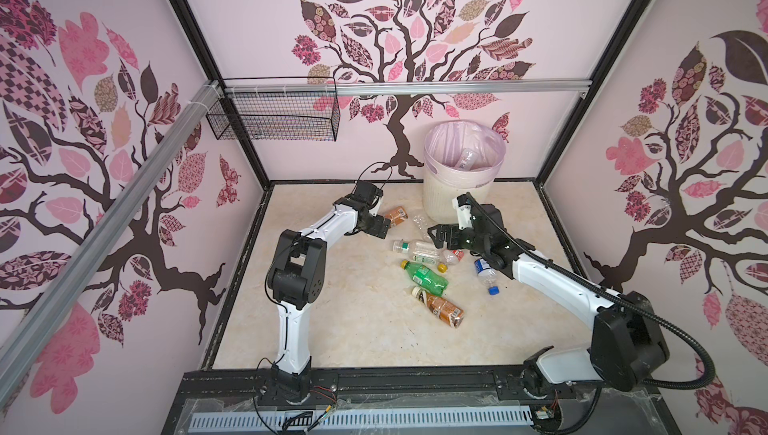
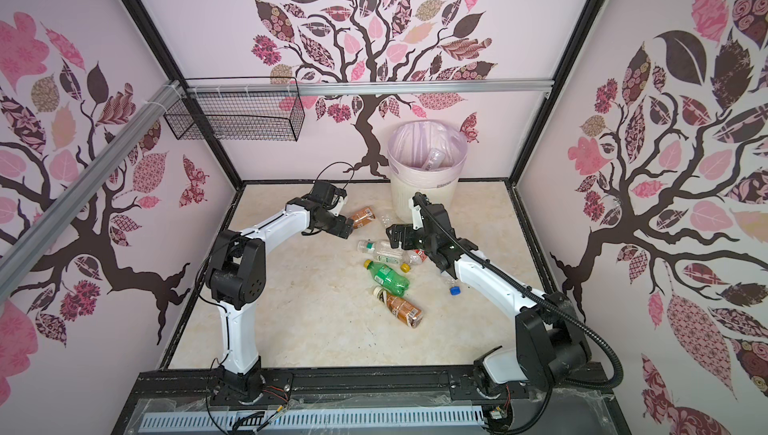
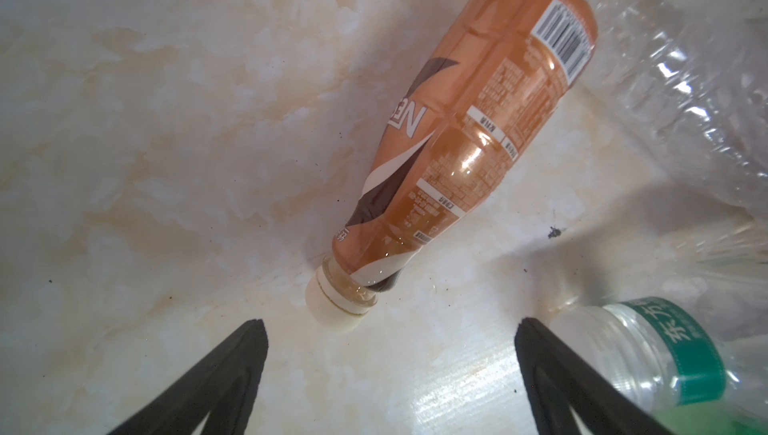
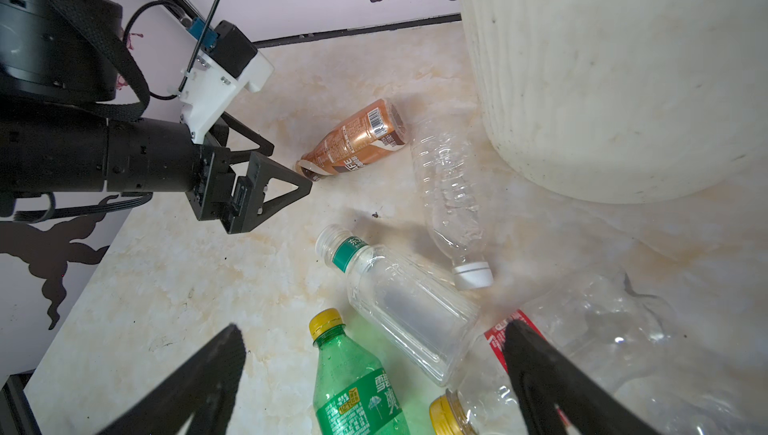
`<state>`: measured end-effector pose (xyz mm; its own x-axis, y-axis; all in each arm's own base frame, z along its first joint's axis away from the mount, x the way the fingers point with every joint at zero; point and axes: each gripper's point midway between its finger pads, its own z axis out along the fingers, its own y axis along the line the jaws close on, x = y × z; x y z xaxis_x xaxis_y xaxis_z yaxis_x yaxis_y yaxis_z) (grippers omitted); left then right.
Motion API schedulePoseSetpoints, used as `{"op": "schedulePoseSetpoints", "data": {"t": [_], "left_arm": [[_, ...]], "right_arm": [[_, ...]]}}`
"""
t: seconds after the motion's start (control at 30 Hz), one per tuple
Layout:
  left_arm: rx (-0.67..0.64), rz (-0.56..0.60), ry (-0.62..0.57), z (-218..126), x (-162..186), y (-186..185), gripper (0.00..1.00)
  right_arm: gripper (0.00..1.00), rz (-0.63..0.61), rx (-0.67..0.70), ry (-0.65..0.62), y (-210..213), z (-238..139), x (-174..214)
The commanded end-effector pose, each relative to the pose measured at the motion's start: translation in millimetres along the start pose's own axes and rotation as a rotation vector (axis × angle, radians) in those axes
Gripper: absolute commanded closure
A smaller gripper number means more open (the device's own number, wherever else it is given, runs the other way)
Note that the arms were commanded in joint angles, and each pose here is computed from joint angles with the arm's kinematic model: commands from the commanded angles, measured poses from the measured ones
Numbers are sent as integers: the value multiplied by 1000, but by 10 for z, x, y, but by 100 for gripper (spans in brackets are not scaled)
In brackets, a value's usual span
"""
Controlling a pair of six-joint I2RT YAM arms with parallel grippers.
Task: Throw the plastic bottles in the bin
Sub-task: 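Close the left gripper around the brown Nescafe bottle's body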
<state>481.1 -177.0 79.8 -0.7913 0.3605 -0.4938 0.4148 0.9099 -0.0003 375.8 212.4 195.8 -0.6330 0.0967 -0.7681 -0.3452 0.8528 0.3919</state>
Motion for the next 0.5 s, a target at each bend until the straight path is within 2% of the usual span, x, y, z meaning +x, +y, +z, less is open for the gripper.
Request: {"op": "schedulePoseSetpoints", "data": {"t": [0.0,0.47], "left_arm": [[24,29,9,25,-37,146,4],[70,71,74,267,85,130,11]], "right_arm": [[0,-12,-22,-52,90,-115,-132],[1,-6,-30,-34,86,-67,-80]]}}
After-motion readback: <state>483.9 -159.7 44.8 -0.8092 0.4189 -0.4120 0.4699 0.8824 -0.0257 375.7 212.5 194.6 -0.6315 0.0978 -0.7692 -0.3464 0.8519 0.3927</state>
